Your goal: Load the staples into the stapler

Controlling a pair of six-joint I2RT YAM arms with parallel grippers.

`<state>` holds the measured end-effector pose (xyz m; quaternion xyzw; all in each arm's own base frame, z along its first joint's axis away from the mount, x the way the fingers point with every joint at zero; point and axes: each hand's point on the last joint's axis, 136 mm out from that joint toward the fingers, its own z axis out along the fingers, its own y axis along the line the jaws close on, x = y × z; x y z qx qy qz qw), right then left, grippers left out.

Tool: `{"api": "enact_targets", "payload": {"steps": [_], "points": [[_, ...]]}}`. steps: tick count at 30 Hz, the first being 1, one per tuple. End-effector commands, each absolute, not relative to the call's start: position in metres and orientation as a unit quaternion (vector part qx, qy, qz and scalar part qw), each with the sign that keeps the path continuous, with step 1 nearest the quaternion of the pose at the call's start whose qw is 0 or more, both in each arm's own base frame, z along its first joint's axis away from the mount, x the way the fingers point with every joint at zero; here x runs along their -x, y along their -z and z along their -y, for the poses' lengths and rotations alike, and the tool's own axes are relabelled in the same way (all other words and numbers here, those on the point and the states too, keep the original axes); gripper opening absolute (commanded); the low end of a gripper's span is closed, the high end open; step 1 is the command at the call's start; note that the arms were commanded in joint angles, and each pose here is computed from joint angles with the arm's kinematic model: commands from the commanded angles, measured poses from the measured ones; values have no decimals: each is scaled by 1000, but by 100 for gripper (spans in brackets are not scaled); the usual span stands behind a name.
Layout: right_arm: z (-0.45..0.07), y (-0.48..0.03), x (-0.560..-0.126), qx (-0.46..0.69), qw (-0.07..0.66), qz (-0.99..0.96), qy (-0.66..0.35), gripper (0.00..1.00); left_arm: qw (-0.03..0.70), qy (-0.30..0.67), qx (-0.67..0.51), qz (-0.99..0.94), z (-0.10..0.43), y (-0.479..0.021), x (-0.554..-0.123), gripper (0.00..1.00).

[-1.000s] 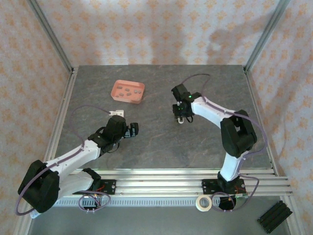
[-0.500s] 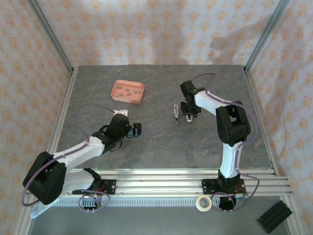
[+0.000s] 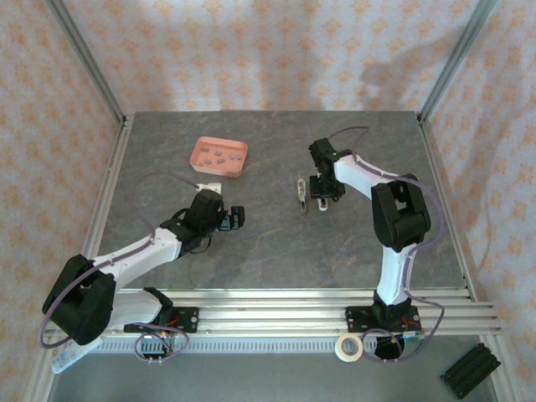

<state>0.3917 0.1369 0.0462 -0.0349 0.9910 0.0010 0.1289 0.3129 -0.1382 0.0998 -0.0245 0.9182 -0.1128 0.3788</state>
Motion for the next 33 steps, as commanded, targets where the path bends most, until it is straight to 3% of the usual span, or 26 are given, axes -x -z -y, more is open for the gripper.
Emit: {"api": "enact_targets", "payload": {"steps": [1, 7, 14, 22, 26, 33], "points": [[-133, -103, -392, 22, 190, -982, -12, 48, 392, 104, 15, -914, 137, -126, -328, 96], [-162, -144, -385, 10, 241, -963, -122, 49, 361, 93, 0, -928, 138, -148, -367, 95], [-171, -149, -377, 17, 253, -957, -139, 49, 314, 63, -53, -946, 150, -151, -416, 94], [-171, -144, -371, 23, 241, -960, -140, 49, 225, 48, -94, -969, 163, -108, -473, 91], [-172, -140, -371, 24, 237, -961, -141, 48, 220, 45, -107, -969, 172, -97, -498, 90], [-169, -131, -364, 25, 225, -964, -135, 46, 179, 48, -124, -975, 183, -67, -514, 86]]}}
